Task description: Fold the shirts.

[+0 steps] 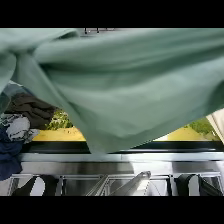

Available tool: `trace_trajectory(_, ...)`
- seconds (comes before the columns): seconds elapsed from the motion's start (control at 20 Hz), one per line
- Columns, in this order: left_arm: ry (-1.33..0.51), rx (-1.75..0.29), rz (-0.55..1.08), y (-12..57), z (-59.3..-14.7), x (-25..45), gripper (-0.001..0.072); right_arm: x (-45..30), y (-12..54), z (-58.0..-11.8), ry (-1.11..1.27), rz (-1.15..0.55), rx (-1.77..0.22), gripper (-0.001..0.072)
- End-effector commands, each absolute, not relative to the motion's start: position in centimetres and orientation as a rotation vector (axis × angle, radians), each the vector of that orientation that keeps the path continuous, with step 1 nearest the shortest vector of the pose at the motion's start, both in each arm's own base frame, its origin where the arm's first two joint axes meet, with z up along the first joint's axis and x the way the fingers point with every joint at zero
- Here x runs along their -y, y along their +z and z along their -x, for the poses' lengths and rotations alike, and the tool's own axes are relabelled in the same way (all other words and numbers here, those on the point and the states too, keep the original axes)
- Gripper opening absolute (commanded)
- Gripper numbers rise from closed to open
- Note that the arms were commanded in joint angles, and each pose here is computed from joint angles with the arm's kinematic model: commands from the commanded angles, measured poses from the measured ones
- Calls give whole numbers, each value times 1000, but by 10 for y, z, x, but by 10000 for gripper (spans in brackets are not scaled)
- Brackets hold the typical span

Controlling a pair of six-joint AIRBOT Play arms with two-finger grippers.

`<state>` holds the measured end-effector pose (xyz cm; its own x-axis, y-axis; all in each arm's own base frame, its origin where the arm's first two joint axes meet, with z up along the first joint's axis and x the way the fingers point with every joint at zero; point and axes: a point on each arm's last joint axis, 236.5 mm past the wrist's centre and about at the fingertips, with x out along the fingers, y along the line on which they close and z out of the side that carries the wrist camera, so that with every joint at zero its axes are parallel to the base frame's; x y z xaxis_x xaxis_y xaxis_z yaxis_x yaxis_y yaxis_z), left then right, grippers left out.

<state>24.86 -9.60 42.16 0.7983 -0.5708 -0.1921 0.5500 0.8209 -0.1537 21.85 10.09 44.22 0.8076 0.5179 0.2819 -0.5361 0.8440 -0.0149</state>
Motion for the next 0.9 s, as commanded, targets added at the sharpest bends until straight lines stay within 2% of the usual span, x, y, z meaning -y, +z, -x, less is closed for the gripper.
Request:
trace_trajectory(0.0,-632,-379,264,365,-286,80,26,-76,418,-254,571,-147,177,20)
trace_trajectory(0.2,-746,-565,447,276,-359,100,27,-46,343,-338,643,-395,-31,20)
trace_trajectory(0.4,-788,-815,586,148,-431,152,30,-76,210,-431,728,-582,-316,20)
trace_trajectory(0.45,-796,-892,613,113,-443,165,180,-80,171,-455,693,-614,-381,20)
trace_trajectory(0.5,-812,-965,640,84,-450,174,497,-79,135,-474,637,-635,-433,20)
trace_trajectory(0.55,-834,-1047,680,60,-454,182,710,-74,102,-490,580,-667,-484,56)
trace_trajectory(0.6,-877,-1116,710,45,-455,186,712,-70,80,-497,555,-698,-517,356)
trace_trajectory(0.65,-911,-1178,741,37,-454,185,712,-64,66,-500,539,-736,-543,604)
trace_trajectory(0.85,-1008,-1324,796,50,-434,166,713,-15,56,-481,463,-805,-627,602)
